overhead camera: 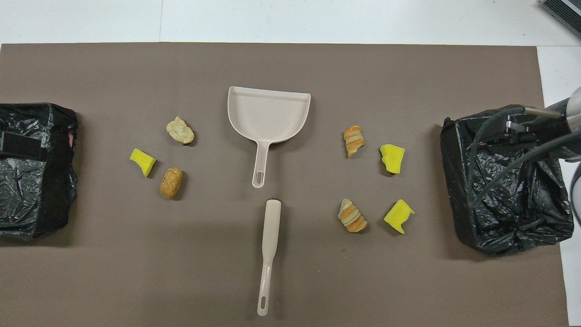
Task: Sweep and dump trash in bin
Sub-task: 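Reach the right gripper to the beige dustpan handle and grasp it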
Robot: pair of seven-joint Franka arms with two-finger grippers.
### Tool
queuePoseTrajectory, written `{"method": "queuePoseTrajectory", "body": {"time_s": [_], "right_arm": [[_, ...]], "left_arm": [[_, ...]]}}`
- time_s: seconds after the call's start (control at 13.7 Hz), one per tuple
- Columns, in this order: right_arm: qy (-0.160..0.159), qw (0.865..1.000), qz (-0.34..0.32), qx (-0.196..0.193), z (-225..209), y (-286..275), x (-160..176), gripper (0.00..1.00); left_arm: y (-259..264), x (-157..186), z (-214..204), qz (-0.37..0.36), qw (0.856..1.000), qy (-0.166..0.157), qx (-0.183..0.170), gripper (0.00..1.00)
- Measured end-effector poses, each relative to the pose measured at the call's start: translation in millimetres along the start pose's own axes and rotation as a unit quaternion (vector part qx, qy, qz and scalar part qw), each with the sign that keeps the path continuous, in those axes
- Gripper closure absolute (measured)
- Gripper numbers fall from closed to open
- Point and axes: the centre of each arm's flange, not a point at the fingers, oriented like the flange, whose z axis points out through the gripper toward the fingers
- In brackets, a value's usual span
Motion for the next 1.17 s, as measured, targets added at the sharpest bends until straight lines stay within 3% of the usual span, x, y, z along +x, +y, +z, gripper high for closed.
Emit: {"method": "queuePoseTrajectory", "body": {"time_s": [0.88, 1.17], "right_arm": [[0.001, 1.000, 0.000, 0.000, -0.7, 0.4, -0.3, 0.00], [0.001, 1.000, 0.001, 0.000, -0.7, 0.7, -0.2, 0.00]], "left_arm": [[6.2, -3.1, -0.7, 0.006, 1.000, -0.004, -0.004, 0.00], [10.6, -15.1, 8.0, 0.008, 1.000, -0.019, -0.004, 0.00]]}}
